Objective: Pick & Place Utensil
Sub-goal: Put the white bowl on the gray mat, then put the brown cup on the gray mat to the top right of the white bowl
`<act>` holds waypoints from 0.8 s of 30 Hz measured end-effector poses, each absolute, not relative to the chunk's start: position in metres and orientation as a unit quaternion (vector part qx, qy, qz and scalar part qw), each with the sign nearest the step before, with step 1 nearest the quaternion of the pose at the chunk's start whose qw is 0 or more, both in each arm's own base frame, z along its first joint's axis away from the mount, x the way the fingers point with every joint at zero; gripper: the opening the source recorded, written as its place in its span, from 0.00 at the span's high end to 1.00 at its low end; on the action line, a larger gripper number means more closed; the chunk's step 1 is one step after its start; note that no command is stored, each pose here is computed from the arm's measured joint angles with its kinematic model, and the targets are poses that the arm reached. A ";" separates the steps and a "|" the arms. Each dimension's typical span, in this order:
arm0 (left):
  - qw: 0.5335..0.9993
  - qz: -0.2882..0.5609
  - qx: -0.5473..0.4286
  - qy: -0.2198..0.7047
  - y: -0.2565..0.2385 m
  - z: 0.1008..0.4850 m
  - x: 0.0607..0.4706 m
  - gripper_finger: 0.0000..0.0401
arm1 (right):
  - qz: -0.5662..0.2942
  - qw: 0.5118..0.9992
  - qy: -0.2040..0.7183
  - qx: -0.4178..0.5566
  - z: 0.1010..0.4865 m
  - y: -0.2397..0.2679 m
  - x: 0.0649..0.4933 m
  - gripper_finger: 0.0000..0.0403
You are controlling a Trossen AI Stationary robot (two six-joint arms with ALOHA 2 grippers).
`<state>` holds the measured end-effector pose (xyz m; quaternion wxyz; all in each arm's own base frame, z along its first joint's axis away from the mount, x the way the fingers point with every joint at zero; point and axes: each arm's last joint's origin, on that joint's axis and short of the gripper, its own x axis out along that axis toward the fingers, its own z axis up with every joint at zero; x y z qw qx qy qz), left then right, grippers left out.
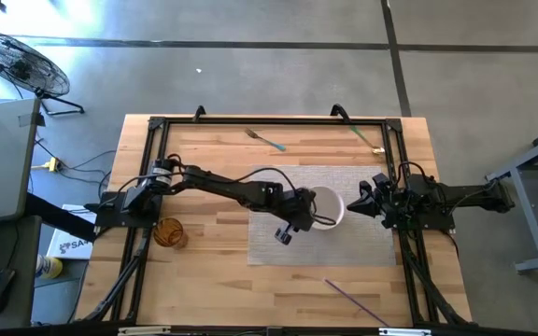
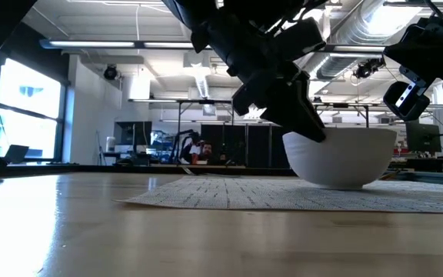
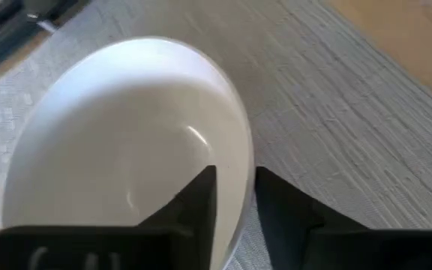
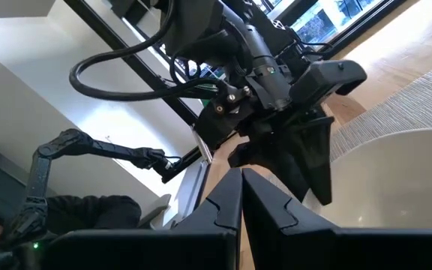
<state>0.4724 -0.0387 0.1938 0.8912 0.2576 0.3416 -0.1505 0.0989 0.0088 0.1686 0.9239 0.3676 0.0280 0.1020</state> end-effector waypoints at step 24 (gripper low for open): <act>0.895 -0.124 0.143 0.404 -0.045 0.275 0.415 0.67 | 0.099 0.924 0.034 0.368 0.167 0.009 0.100 0.99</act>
